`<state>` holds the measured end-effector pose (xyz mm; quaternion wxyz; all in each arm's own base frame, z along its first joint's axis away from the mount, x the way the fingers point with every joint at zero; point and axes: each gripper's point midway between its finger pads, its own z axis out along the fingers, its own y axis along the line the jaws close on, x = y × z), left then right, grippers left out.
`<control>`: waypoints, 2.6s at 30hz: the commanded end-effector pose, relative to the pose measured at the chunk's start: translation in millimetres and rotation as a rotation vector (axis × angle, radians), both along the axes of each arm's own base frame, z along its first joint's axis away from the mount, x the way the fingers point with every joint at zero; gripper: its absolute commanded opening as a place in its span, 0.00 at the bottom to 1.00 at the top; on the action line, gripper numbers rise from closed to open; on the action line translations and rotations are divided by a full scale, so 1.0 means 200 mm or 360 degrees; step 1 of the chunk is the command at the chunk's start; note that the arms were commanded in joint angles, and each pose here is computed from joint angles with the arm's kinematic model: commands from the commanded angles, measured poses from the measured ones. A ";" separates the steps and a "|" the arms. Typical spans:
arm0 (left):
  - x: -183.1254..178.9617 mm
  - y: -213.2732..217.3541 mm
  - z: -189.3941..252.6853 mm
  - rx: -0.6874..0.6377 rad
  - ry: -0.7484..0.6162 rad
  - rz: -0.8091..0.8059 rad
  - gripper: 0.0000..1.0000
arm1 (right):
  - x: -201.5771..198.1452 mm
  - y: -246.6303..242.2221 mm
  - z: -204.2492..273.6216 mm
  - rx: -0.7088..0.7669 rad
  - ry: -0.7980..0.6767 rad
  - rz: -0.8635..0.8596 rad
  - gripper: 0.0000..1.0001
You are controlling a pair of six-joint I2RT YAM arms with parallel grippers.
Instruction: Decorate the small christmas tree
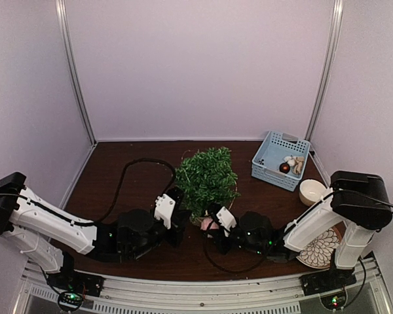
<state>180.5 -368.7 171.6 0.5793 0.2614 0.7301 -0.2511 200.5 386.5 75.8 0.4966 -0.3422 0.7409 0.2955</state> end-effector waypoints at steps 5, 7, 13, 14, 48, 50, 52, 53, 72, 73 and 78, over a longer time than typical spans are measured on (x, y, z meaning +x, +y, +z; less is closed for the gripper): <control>-0.01 -0.04 0.04 -0.0040 -0.0008 -0.0068 0.00 | 0.00 0.05 0.05 0.0060 -0.0013 0.0053 0.19; -0.01 -0.04 0.03 -0.0044 -0.0010 -0.0065 0.00 | -0.01 0.05 0.06 0.0060 -0.0013 0.0066 0.31; -0.01 -0.03 0.03 -0.0032 -0.0004 -0.0049 0.00 | -0.02 0.03 0.08 0.0074 -0.0023 0.0070 0.48; -0.01 -0.03 0.03 -0.0029 -0.0004 -0.0052 0.00 | -0.02 0.03 0.08 0.0075 -0.0024 0.0072 0.51; -0.06 0.26 0.07 -0.0209 0.0048 -0.0016 0.46 | -0.20 -0.23 0.26 -0.0007 0.0035 0.0189 0.87; -0.01 0.32 0.06 -0.0245 0.0105 0.0056 0.48 | -0.21 -0.27 0.29 -0.0014 0.0043 0.0174 0.87; 0.05 0.39 0.04 -0.0292 0.0186 0.0124 0.49 | -0.18 -0.32 0.33 -0.0013 0.0060 0.0117 0.86; 0.09 0.42 0.03 -0.0320 0.0240 0.0169 0.49 | -0.15 -0.36 0.36 -0.0016 0.0080 0.0071 0.86; 0.36 0.37 -0.20 -0.0350 0.0664 -0.0007 0.43 | 0.45 -0.78 0.42 0.0147 0.0547 -0.0466 0.65; 0.35 0.35 -0.21 -0.0364 0.0680 -0.0050 0.42 | 0.45 -0.76 0.38 0.0168 0.0589 -0.0440 0.62; 0.33 0.25 -0.26 -0.0455 0.0725 -0.0185 0.37 | 0.48 -0.64 0.25 0.0268 0.0714 -0.0353 0.53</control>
